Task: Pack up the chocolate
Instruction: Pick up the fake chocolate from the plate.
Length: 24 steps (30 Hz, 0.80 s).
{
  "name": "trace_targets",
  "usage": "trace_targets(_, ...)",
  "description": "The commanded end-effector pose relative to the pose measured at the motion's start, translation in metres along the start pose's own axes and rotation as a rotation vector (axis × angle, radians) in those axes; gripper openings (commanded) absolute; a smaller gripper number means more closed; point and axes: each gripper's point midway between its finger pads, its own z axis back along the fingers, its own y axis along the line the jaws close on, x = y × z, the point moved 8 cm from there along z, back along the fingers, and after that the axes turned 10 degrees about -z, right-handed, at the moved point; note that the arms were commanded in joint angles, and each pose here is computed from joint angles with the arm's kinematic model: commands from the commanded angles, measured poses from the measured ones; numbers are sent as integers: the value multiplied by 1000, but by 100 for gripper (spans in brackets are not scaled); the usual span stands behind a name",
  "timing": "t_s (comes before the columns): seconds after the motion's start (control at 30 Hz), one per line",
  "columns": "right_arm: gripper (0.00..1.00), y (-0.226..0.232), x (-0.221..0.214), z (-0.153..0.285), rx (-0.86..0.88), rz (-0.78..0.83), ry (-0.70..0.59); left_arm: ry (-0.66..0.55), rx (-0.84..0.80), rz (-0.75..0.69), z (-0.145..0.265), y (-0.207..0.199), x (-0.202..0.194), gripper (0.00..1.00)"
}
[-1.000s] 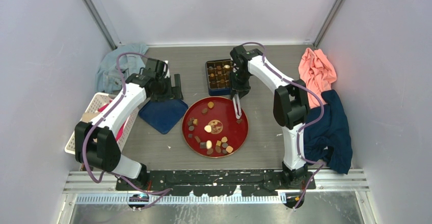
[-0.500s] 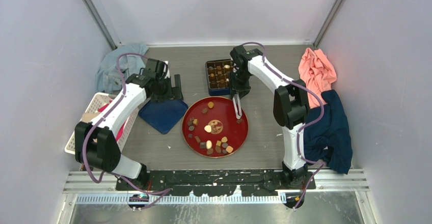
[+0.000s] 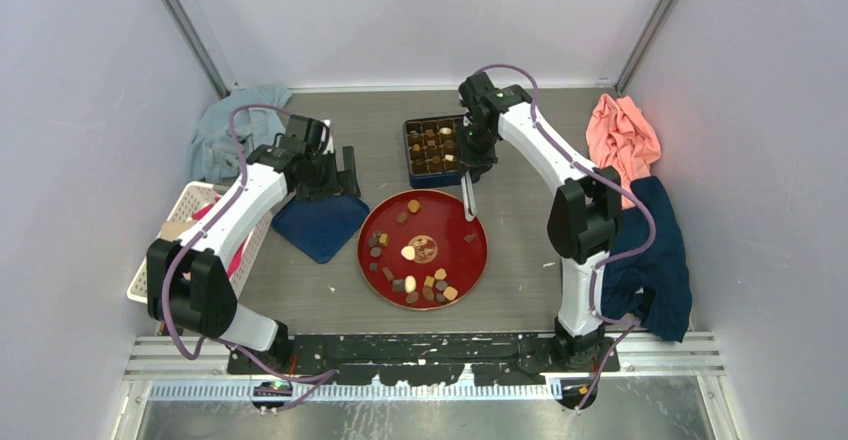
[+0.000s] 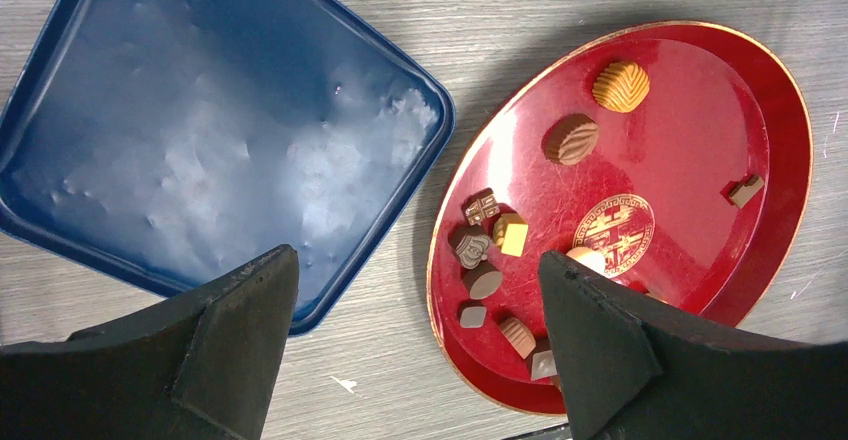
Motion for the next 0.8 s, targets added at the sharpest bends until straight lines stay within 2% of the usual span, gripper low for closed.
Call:
trace_targets(0.0,20,6,-9,58,87,36,-78,-81,-9,-12,19,0,12,90)
trace_targets(0.17,21,9,-64,79,113,102,24,-98,-2,-6,25,0,11,90)
trace_targets(0.3,25,20,-118,82,76,238,166,-93,7,7,25,1,7,88)
trace_targets(0.4,28,27,-150,79,25,352,216,-62,10,12,26,2,1,88)
trace_targets(0.6,31,37,-177,62,-35,439,211,-64,1,3,34,2,-8,87)
trace_targets(0.77,33,38,-197,46,-67,481,270,-66,6,-23,40,4,-13,87)
